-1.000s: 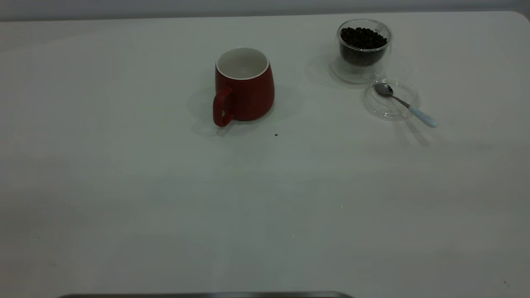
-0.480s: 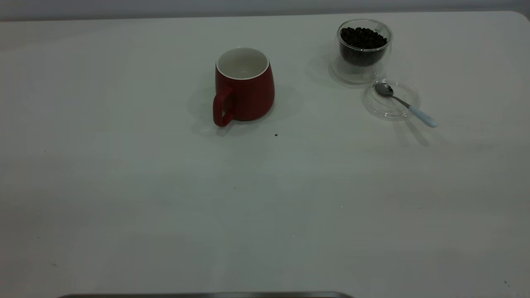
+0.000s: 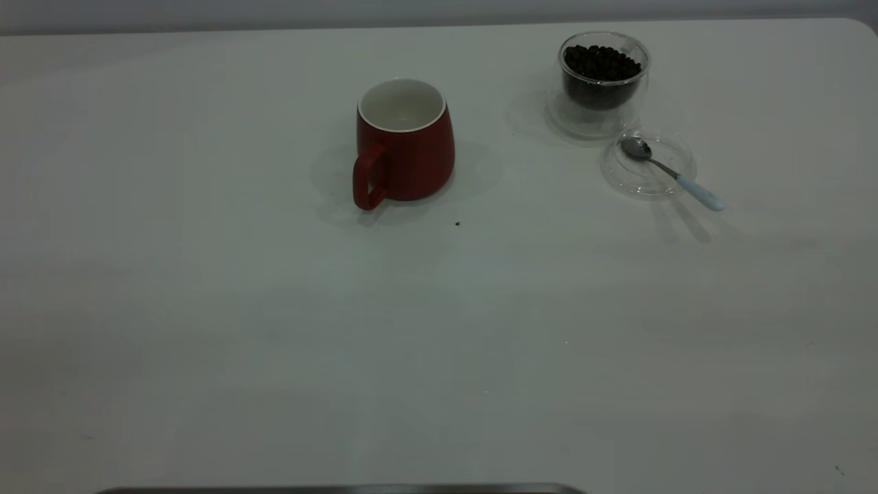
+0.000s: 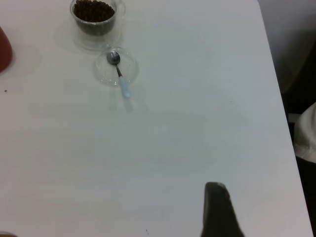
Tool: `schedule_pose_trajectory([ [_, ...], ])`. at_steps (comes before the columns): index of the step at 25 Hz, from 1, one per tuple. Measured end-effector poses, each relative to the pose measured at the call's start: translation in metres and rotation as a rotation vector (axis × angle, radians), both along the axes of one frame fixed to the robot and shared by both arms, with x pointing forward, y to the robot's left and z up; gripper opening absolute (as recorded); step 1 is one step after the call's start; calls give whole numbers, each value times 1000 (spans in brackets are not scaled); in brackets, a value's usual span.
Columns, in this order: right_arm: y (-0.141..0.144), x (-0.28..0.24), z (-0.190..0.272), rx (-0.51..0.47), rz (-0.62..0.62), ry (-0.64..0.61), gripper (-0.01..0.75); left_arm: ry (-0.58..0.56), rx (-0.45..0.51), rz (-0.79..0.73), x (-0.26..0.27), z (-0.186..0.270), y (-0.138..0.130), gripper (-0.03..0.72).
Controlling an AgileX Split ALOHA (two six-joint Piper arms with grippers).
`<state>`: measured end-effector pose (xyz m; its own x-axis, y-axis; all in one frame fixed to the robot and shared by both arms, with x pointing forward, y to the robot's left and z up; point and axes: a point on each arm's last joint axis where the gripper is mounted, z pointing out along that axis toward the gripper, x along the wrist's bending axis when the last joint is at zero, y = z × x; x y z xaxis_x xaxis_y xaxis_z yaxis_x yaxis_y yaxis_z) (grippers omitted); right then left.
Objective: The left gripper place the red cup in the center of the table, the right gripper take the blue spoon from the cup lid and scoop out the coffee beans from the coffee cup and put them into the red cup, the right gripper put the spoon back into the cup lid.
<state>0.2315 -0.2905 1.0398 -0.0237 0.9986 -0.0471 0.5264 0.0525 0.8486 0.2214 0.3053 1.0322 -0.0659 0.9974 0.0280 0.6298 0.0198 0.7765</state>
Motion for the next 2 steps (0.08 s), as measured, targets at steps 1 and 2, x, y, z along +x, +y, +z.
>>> schedule_pose_trajectory([
  [1, 0, 0, 0, 0, 0, 0, 496, 0, 0, 0, 0, 0, 0, 587],
  [2, 0, 0, 0, 0, 0, 0, 496, 0, 0, 0, 0, 0, 0, 587],
])
